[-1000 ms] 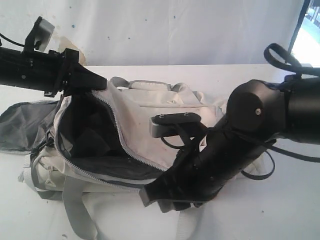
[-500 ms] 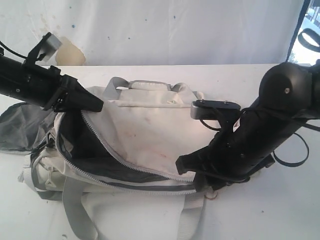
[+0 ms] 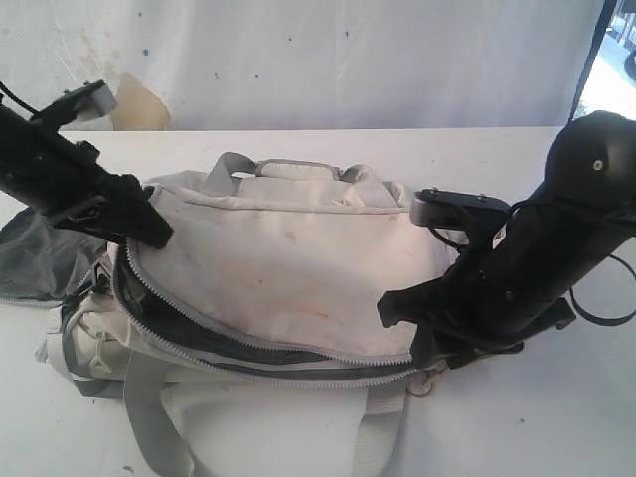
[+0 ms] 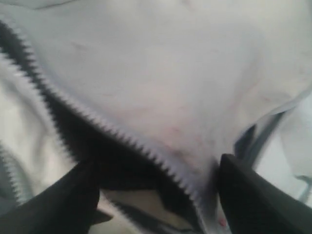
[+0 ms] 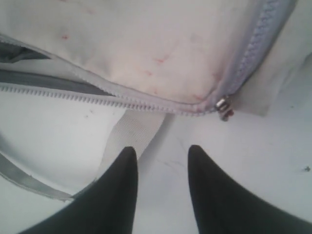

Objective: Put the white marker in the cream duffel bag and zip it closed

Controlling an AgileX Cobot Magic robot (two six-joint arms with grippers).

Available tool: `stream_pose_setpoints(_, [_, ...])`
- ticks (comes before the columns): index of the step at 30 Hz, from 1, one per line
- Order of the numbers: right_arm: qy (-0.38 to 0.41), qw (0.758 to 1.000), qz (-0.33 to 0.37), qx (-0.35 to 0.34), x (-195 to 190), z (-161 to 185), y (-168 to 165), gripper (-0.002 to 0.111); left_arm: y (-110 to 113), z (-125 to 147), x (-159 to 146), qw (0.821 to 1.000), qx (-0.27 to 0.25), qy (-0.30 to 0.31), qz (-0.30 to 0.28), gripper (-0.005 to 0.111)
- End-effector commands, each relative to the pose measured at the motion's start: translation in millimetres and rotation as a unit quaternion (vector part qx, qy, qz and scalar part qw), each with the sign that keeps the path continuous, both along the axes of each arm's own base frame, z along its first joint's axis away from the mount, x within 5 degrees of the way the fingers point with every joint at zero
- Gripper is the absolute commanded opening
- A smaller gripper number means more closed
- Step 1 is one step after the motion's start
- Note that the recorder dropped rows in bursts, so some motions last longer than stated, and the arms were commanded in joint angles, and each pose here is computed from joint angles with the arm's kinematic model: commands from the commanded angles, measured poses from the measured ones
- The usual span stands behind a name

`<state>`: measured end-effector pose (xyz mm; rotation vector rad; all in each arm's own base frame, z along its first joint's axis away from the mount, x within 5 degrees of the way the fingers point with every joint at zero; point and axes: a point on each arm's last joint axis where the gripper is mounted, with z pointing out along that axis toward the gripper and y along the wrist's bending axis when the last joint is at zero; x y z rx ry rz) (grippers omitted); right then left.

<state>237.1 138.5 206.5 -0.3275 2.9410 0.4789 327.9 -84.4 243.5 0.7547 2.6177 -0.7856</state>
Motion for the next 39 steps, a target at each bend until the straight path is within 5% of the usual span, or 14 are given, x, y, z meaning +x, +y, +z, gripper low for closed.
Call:
stream_pose_setpoints(1, [-0.007, 1.000, -0.025, -0.005, 8, 2, -16, 0.032, 15, 36, -3, 0.995, 0.078, -0.037, 0.058, 0.075])
stream_pose_setpoints(8, [-0.047, 0.997, -0.058, 0.000, 21, 4, -29, 0.032, 12, 67, -30, 0.994, 0.084, -0.040, 0.060, 0.071])
stream_pose_setpoints(17, [-0.068, 0.995, -0.067, 0.006, 29, 9, -31, 0.032, -39, 78, -62, 0.995, 0.081, -0.045, -0.036, 0.070])
stream_pose_setpoints(34, [-0.043, 0.996, -0.074, 0.006, 25, 8, -30, 0.033, -132, 33, -119, 0.985, 0.024, -0.094, -0.141, 0.070])
stream_pose_setpoints(39, [-0.066, 0.994, -0.081, 0.000, 29, 9, -32, 0.046, -146, 29, -131, 0.982, 0.002, -0.107, -0.155, 0.070])
